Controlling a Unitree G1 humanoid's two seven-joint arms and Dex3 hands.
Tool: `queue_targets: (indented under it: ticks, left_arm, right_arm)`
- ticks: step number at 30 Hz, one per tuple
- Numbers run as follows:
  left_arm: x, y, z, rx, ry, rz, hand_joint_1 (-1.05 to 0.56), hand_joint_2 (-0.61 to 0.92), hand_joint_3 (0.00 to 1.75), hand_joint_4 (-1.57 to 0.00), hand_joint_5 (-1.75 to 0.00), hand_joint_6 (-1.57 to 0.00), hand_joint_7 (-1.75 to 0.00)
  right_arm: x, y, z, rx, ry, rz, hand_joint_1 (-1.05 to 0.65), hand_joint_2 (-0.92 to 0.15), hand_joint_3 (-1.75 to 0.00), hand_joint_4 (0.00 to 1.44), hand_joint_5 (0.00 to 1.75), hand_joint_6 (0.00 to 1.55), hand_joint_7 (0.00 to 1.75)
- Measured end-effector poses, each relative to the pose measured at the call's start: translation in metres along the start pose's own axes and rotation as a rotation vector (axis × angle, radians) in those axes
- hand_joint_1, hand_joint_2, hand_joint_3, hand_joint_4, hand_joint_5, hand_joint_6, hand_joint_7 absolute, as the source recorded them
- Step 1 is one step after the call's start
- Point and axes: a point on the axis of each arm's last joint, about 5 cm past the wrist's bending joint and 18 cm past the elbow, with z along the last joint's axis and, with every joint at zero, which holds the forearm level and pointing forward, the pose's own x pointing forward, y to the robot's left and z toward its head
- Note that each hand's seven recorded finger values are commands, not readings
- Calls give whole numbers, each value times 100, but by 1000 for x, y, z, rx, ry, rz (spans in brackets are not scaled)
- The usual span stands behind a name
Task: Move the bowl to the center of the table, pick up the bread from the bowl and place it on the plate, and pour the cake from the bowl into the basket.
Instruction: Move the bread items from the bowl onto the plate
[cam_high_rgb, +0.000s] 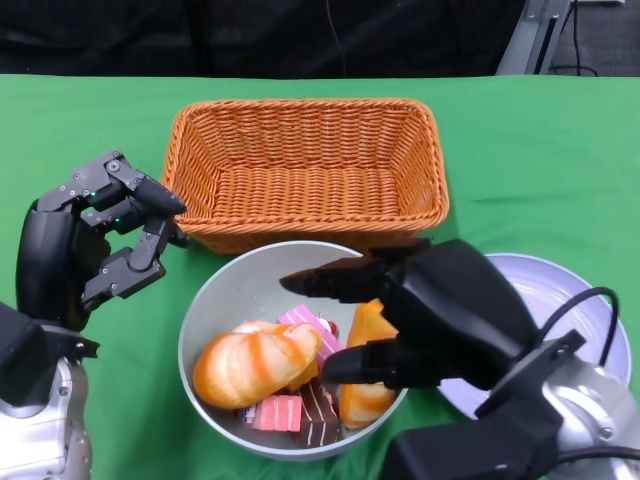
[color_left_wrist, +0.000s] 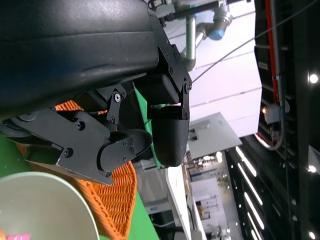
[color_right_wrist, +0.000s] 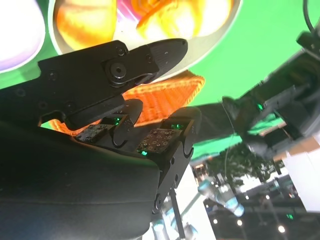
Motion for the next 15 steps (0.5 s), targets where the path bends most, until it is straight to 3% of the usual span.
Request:
queue_targets:
  ticks: [11,15]
  left_arm:
    - [3,1,5,-7,-17,44,-10,80,65,-81,-152,-82,-125]
    - [4,0,5,-6,-22,54,-12,86,53,-83,-147,-82,-123]
  right_arm:
    - [10,14,7,-15,12,95,-83,-92,-5,62,6,57,0]
    - [13,22,9,-85,12,125,-84,-92,-3,61,5,57,0]
